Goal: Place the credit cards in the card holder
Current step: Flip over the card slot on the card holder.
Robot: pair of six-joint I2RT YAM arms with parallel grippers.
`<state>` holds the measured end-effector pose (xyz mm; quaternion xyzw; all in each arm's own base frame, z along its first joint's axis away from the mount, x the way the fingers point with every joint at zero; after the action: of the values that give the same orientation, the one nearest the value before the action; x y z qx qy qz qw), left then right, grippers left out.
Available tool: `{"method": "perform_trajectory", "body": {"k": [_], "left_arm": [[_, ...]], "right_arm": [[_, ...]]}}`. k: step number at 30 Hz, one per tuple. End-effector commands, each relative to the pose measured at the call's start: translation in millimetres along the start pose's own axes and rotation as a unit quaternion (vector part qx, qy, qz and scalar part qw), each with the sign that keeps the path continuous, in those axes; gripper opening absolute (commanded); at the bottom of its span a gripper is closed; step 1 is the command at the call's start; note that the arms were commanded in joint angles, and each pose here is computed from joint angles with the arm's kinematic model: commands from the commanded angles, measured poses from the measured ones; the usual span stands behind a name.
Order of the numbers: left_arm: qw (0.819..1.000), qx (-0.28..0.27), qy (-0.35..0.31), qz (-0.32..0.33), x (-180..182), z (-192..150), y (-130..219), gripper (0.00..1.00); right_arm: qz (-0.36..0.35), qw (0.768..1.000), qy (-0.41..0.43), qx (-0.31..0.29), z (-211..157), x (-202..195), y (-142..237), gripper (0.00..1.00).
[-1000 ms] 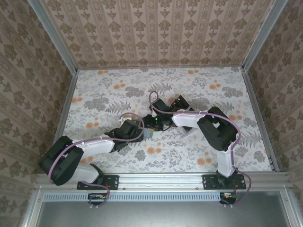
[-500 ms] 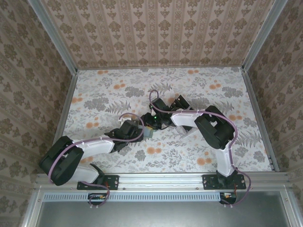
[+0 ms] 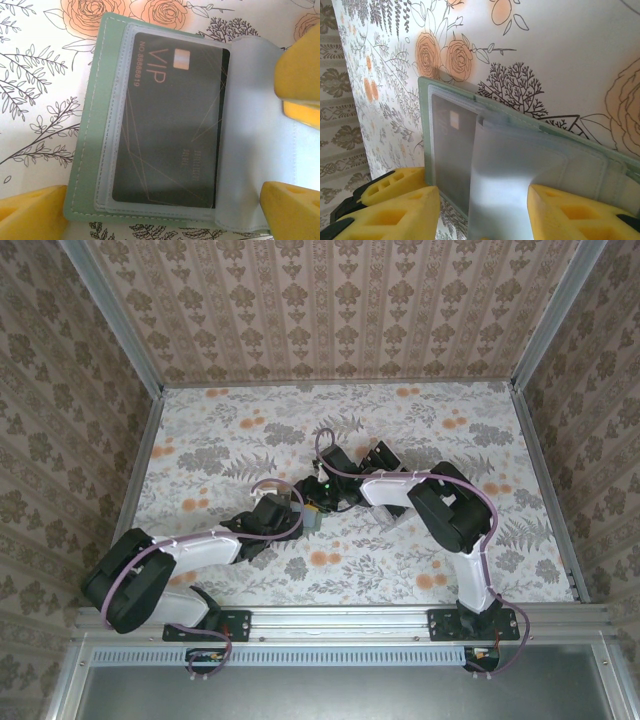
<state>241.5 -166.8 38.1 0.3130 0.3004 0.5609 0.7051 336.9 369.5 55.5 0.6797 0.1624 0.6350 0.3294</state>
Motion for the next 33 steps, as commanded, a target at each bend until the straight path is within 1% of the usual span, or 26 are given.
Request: {"method": "perform_trajectory", "body": {"k": [1,7,13,26,33], "left_arm": [[0.998,0.040,-0.001,0.040,20.1,-24.0,-3.5,1.00],[0.997,0.054,0.006,0.063,28.4,-30.9,-4.6,1.00],[0.996,0.052,0.021,0.075,33.8,-33.9,-4.5,1.00],[0.993,0.037,0.049,0.100,48.6,-37.0,3.1,1.00],[0.993,0.038,0.056,0.099,51.6,-40.8,1.3,1.00]], "right_arm": [[-0.001,1.000,-0.008,0.007,-0.3,-3.2,-4.0,0.51],[-0.011,1.000,0.008,-0.020,1.7,2.4,16.0,0.51],[-0.046,0.997,0.011,-0.055,5.1,-6.7,32.4,0.51],[-0.055,0.997,-0.007,-0.046,5.9,-19.6,15.8,0.51],[-0.060,0.998,-0.017,-0.032,4.6,-26.2,5.0,0.52]]}}
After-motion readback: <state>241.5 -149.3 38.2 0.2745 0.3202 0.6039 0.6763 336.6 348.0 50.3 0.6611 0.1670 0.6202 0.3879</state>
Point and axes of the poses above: each hand's point on the last joint's axis, 136 mm out from that joint toward the fingers, its own y axis back along the fingers, its own x axis along the line the jaws close on, z = x × y, the point moved 2 cm from there along y, back along the fingers, and after that the axes turned 8 degrees about -y, right-handed, at the moved point
